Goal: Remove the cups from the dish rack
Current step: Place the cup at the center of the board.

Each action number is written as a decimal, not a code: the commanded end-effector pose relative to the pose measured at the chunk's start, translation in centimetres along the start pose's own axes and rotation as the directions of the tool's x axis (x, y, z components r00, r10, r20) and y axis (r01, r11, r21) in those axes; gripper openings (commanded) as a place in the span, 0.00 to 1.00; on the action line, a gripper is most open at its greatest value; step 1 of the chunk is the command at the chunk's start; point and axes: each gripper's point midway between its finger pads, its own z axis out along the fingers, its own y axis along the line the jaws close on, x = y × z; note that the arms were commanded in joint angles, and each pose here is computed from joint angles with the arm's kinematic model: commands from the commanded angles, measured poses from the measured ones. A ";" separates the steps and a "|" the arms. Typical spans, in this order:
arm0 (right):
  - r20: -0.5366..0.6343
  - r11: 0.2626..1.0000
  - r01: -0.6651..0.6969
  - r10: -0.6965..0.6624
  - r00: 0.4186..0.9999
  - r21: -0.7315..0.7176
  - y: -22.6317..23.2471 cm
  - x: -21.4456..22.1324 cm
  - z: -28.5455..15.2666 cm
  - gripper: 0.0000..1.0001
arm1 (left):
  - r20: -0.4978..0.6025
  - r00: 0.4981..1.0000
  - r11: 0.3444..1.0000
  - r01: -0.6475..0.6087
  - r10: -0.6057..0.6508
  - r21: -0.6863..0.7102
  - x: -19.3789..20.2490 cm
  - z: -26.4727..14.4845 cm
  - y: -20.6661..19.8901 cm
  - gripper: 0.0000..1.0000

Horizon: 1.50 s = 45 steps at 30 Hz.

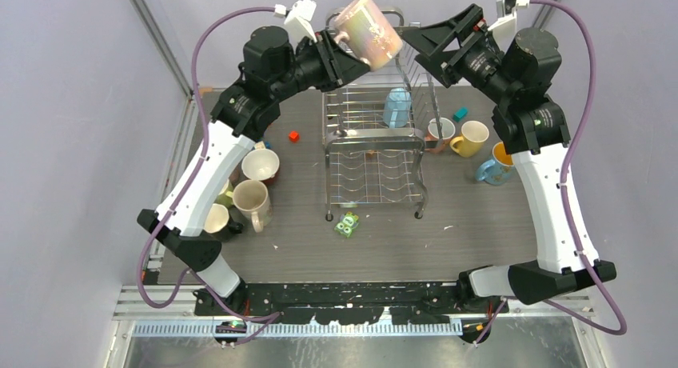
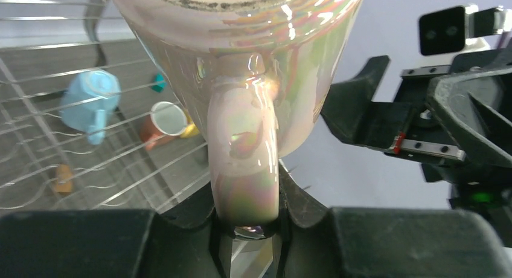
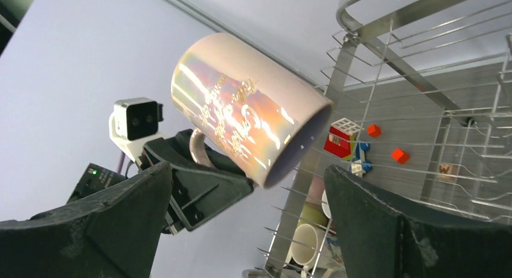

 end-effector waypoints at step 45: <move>-0.008 0.863 -0.180 0.200 0.980 -0.472 8.1 -1.1 1.6 0.01 | 0.064 0.980 0.875 0.138 -0.188 0.465 -3.5 -2.6 -12.3 0.16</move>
